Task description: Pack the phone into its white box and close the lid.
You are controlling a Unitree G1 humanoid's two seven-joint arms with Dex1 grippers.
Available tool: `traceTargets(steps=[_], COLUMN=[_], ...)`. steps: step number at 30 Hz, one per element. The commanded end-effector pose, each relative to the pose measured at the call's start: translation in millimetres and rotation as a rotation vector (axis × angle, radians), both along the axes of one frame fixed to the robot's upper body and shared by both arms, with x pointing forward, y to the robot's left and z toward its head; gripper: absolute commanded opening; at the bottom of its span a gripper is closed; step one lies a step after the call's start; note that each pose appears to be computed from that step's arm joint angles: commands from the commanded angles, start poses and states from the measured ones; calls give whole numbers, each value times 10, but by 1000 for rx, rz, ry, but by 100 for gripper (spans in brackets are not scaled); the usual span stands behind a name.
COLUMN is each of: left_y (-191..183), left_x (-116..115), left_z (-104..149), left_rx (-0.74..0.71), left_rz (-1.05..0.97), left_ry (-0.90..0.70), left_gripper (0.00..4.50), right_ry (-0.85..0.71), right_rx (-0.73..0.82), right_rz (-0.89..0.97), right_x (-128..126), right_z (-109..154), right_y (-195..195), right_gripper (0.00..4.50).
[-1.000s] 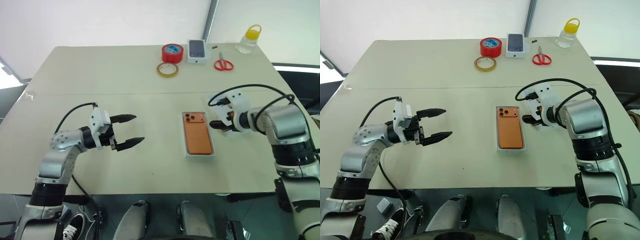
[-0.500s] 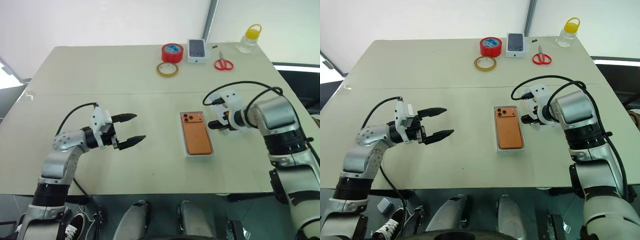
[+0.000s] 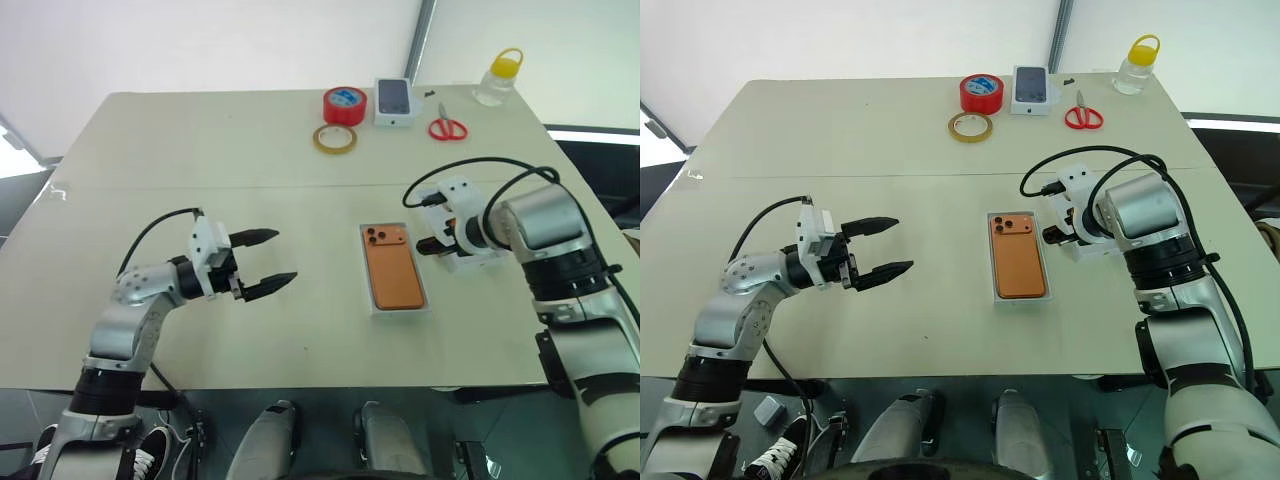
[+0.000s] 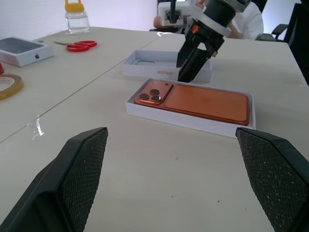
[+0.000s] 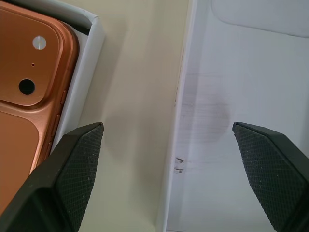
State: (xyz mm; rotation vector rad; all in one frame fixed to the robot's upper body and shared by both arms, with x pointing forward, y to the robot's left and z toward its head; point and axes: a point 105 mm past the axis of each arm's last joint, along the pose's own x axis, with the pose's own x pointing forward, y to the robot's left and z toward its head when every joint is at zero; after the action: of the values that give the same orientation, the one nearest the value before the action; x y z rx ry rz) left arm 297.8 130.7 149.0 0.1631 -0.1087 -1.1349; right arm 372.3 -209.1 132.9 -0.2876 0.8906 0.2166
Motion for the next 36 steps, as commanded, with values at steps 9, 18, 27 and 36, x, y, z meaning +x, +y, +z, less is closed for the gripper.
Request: traceTargets(steps=[9,18,27,36], left_y=[-46,-61,-64,-75], left_x=[-48,-48,-32,-10], left_z=[61,67,76,80], left_rx=[-18,-26,-36,-37], left_rz=[9,17,27,31], left_ry=[-47,-43,-42,-39], left_gripper=[450,450,450,450], right_ry=[-42,4,17,4], right_rx=[-35,-86,-47,26], right_rz=[-10,-18,-34,-46], right_x=[104,50,33,50], right_z=[156,-22,-34,16], right_y=[-48,-152,-97,-26], right_gripper=[397,3,3,3])
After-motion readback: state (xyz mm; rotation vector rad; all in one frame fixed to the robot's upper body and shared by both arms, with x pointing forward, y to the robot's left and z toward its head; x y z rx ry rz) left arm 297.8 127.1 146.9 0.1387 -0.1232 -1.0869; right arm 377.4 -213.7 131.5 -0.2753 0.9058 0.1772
